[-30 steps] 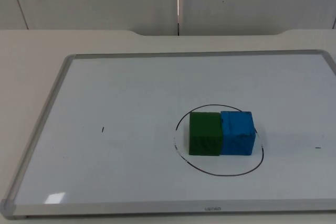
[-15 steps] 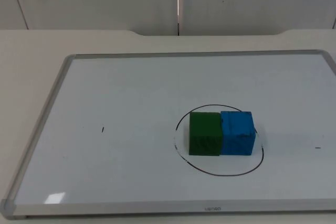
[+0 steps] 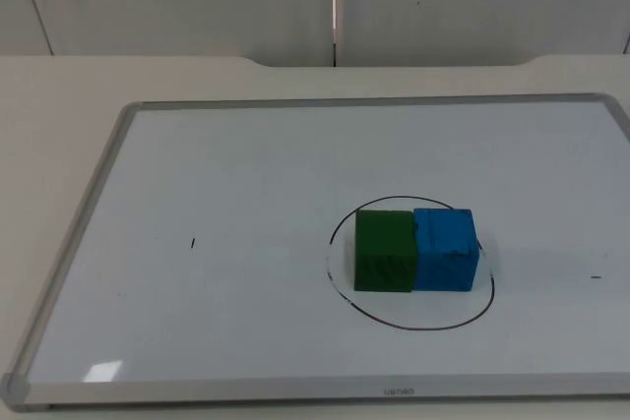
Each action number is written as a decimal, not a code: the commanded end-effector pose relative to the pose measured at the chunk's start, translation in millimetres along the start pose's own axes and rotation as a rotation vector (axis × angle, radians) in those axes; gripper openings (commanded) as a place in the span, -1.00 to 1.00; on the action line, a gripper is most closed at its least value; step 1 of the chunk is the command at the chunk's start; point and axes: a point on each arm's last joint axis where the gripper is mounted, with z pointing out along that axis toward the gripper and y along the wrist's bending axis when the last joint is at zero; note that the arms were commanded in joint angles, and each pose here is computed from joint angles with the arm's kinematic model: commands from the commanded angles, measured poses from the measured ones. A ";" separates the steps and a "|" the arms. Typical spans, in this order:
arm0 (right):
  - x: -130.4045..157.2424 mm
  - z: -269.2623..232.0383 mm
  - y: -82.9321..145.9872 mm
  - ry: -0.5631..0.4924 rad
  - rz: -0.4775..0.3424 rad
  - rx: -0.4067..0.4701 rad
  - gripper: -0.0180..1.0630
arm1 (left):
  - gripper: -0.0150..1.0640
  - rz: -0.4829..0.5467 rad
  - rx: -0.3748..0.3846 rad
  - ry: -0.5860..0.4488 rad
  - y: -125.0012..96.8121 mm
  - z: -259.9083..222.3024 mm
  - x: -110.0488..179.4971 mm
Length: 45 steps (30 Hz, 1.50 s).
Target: Push the two cubes into the marked area.
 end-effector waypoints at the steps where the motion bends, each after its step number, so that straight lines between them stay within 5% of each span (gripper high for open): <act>1: 0.9 0.1 -0.1 -0.002 0.005 -0.001 -0.97 | -0.98 -0.007 -0.007 -0.009 0.4 0.8 0.4; 10: 0.9 0.1 -0.1 -0.002 0.005 -0.001 -0.77 | -0.98 -0.007 -0.007 -0.009 0.4 0.8 0.4; 13: 0.9 0.1 -0.1 -0.002 0.005 -0.001 -0.35 | -0.98 -0.007 -0.007 -0.009 0.4 0.8 0.4; 17: 0.9 0.1 -0.1 -0.002 0.005 -0.001 0.47 | -0.98 -0.007 -0.007 -0.009 0.4 0.8 0.4; 22: 0.9 0.1 -0.1 -0.002 0.005 -0.001 0.93 | -0.98 -0.007 -0.007 -0.009 0.4 0.8 0.4; 38: 0.9 0.1 -0.1 -0.002 0.005 -0.001 0.98 | -0.93 -0.008 -0.006 -0.009 0.3 0.8 0.4; 44: 0.9 0.1 -0.1 -0.002 0.005 -0.001 0.98 | -0.15 -0.008 -0.006 -0.009 0.3 0.8 0.4; 45: 0.9 0.1 -0.1 -0.002 0.005 -0.001 0.98 | -0.15 -0.008 -0.006 -0.009 0.3 0.8 0.4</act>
